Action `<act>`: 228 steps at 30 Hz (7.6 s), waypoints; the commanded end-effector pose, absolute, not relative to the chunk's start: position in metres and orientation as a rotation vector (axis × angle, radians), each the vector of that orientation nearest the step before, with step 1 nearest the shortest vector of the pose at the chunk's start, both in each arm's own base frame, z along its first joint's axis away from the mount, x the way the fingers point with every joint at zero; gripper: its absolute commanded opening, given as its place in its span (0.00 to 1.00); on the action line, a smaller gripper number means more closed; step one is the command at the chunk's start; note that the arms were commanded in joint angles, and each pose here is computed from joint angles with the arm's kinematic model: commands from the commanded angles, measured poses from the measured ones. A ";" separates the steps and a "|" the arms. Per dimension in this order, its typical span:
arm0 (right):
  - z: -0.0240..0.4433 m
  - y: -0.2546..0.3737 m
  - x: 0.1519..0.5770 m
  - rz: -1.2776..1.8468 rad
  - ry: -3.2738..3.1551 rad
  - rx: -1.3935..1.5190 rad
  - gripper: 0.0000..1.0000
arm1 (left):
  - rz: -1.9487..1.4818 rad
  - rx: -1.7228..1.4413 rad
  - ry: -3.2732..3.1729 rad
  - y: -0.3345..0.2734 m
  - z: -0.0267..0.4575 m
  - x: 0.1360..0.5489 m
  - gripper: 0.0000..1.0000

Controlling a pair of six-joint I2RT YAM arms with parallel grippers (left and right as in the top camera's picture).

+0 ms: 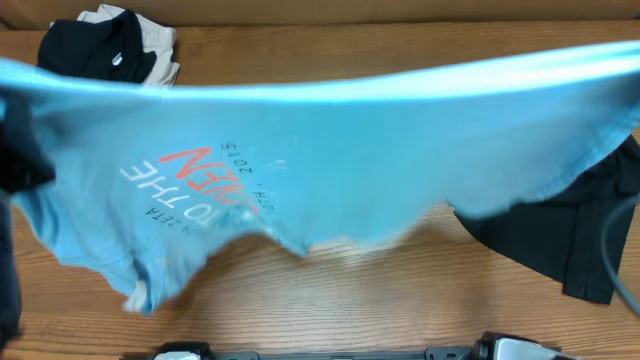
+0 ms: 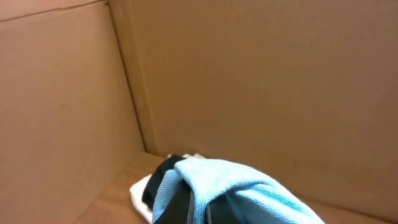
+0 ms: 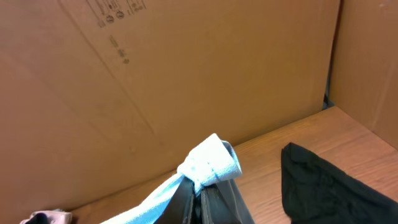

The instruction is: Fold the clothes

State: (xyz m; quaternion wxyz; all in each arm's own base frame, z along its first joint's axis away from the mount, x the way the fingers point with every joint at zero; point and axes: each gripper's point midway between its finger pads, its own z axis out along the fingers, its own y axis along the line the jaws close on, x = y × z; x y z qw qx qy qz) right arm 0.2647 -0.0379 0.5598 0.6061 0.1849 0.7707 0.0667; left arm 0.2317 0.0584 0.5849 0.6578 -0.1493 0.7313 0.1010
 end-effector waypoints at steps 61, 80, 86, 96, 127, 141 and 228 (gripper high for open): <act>0.289 -0.051 0.431 0.277 2.655 0.472 0.04 | 0.062 -0.351 2.671 0.047 0.315 0.404 0.04; 0.258 -0.026 0.282 0.266 2.770 0.554 0.04 | 0.060 -0.466 2.803 0.018 0.291 0.243 0.04; 0.253 -0.021 0.237 0.268 2.734 0.611 0.04 | 0.022 -0.605 2.696 0.018 0.289 0.182 0.04; 0.222 -0.019 0.234 0.274 2.783 0.629 0.04 | 0.066 -0.631 2.626 0.026 0.275 0.162 0.04; 0.035 0.004 0.335 0.379 2.956 0.608 0.14 | 0.422 -0.666 2.948 0.053 0.061 0.310 0.21; 0.038 0.004 0.351 0.398 2.893 0.579 0.08 | 0.380 -0.615 2.717 0.069 0.087 0.379 0.04; 0.004 0.035 0.479 0.285 2.725 -0.035 0.35 | -0.192 -0.054 2.680 -0.027 0.164 0.455 0.66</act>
